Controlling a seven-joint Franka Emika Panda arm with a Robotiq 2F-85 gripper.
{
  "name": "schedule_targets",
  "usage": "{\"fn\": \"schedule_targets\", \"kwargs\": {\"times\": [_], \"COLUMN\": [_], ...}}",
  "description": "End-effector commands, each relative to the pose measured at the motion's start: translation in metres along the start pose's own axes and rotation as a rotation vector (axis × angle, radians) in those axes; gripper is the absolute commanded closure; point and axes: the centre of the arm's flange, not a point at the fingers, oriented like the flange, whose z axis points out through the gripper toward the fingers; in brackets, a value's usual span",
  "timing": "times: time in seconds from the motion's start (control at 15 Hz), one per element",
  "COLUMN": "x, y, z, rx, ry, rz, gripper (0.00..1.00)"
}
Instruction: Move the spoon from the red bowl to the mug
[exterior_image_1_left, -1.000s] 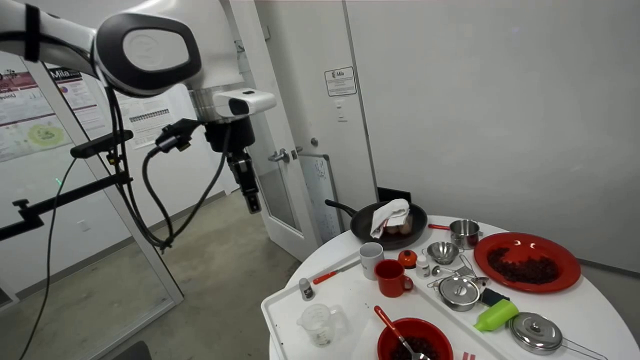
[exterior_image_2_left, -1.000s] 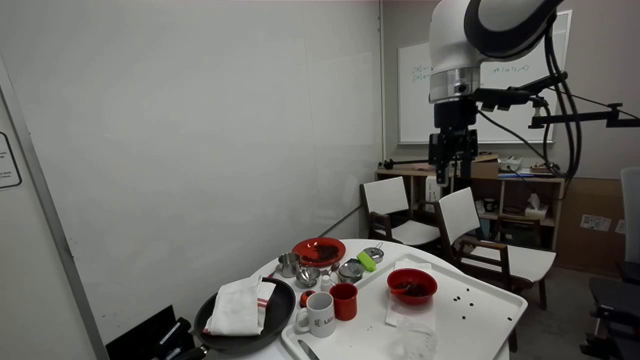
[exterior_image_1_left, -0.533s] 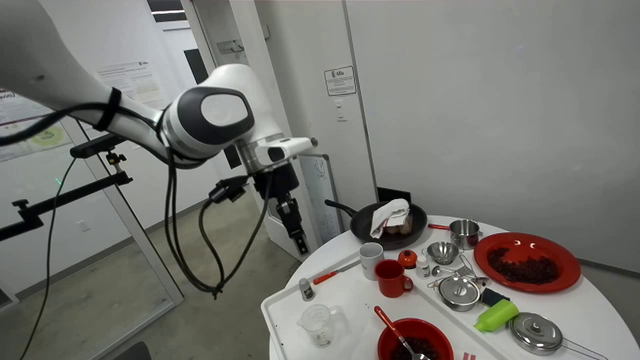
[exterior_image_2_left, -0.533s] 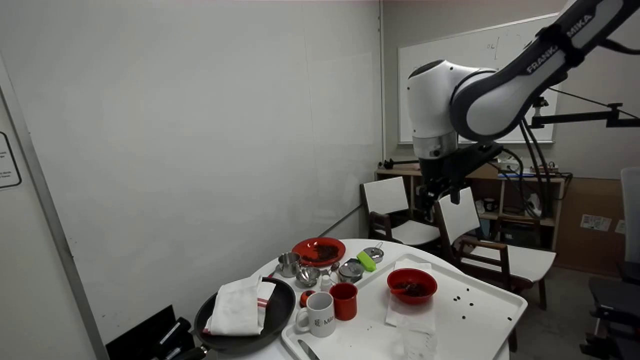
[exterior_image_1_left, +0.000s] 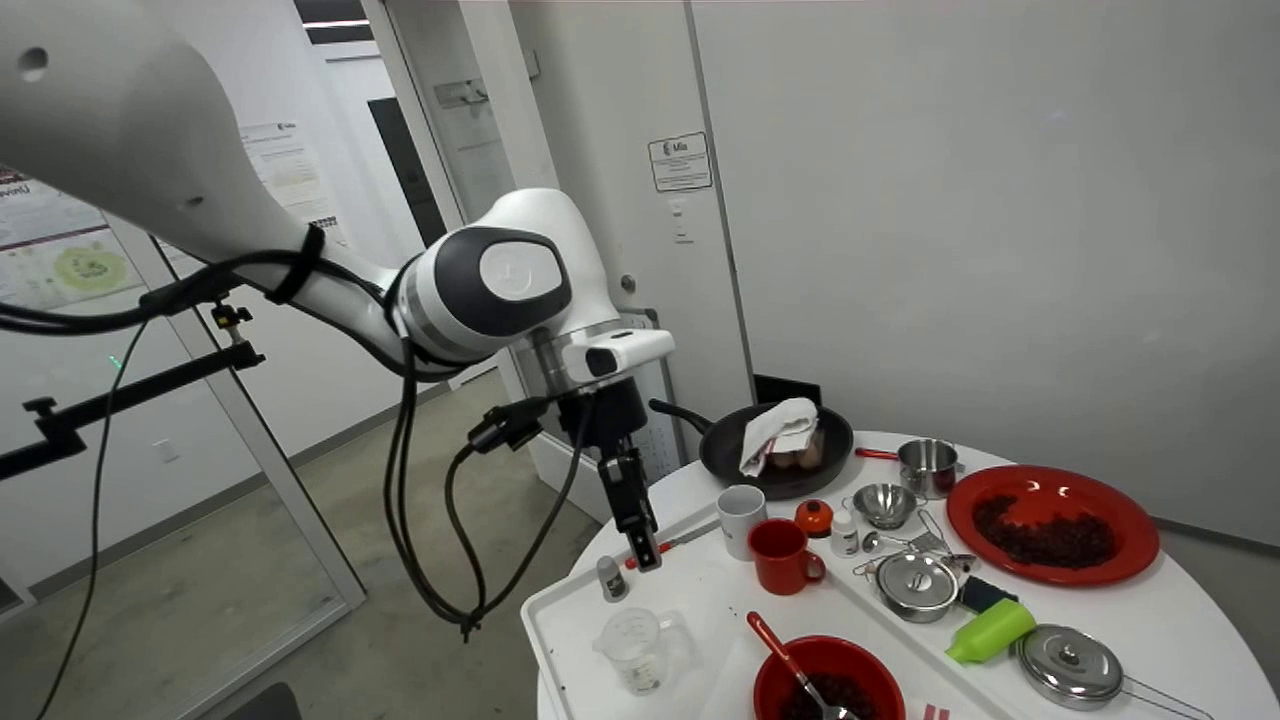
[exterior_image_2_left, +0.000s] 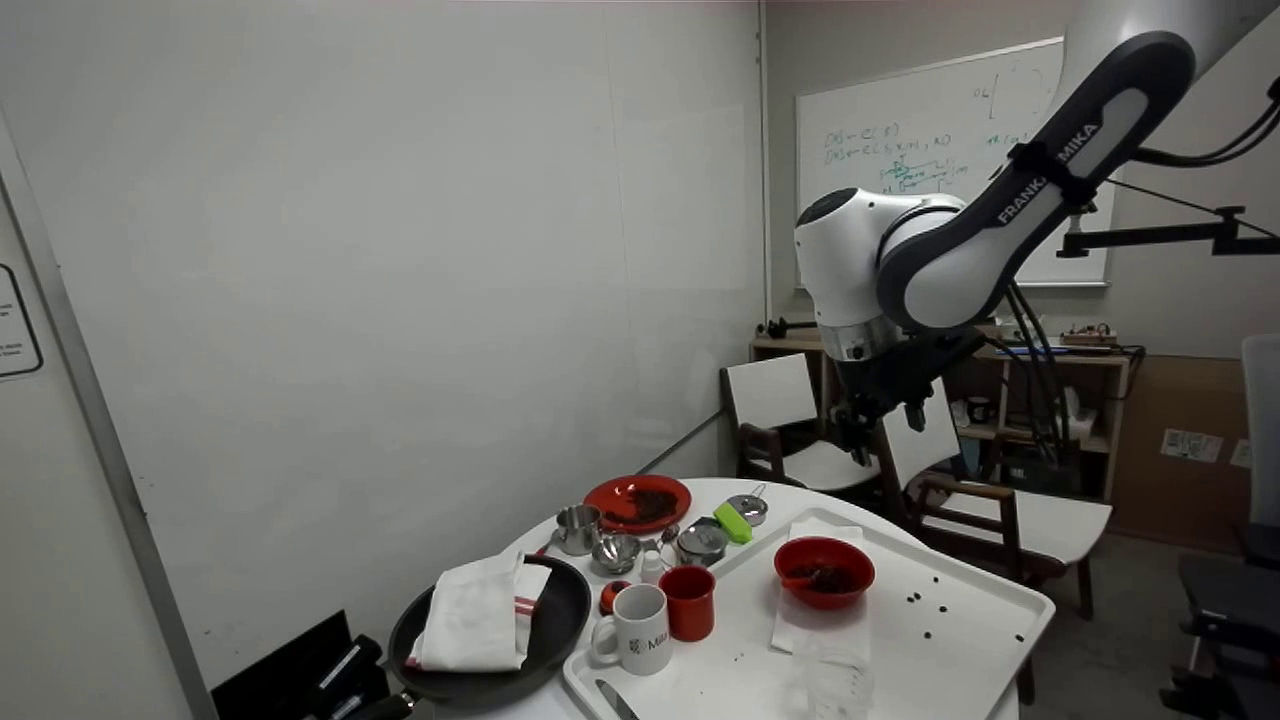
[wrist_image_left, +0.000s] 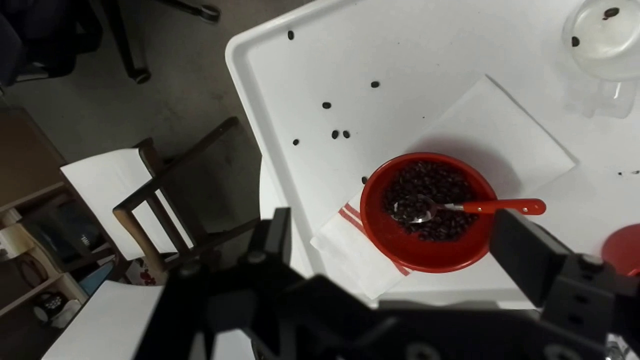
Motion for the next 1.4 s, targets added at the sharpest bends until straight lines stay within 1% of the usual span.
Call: {"fn": "schedule_targets", "kwargs": {"times": [0.0,0.13,0.27,0.4,0.47,0.53,0.6,0.67,0.8,1.0,1.13,1.33], "x": [-0.007,-0.003,0.002,0.008,0.011,0.015,0.018,0.022,0.032,0.048,0.058,0.068], "y": [0.001,-0.006,-0.016,-0.027,-0.032,-0.038,-0.043,-0.049,-0.060,-0.072,-0.076,-0.087], "z": [-0.001,0.008,0.017,0.028,0.033,0.039,0.043,0.046,0.052,0.060,0.069,0.090], "rx": [-0.041,-0.133,-0.235,-0.320,-0.355,-0.368,-0.346,-0.304,-0.254,-0.173,-0.144,-0.153], "ry": [0.047,0.077,0.130,0.180,0.201,0.225,0.235,0.243,0.264,0.259,0.237,0.146], "rz": [-0.001,0.005,0.028,0.035,0.026,-0.029,-0.105,-0.182,-0.278,-0.406,-0.470,-0.538], "gripper": [0.00,0.00,0.00,0.00,0.00,0.00,0.00,0.00,0.00,0.00,0.00,0.00]}}
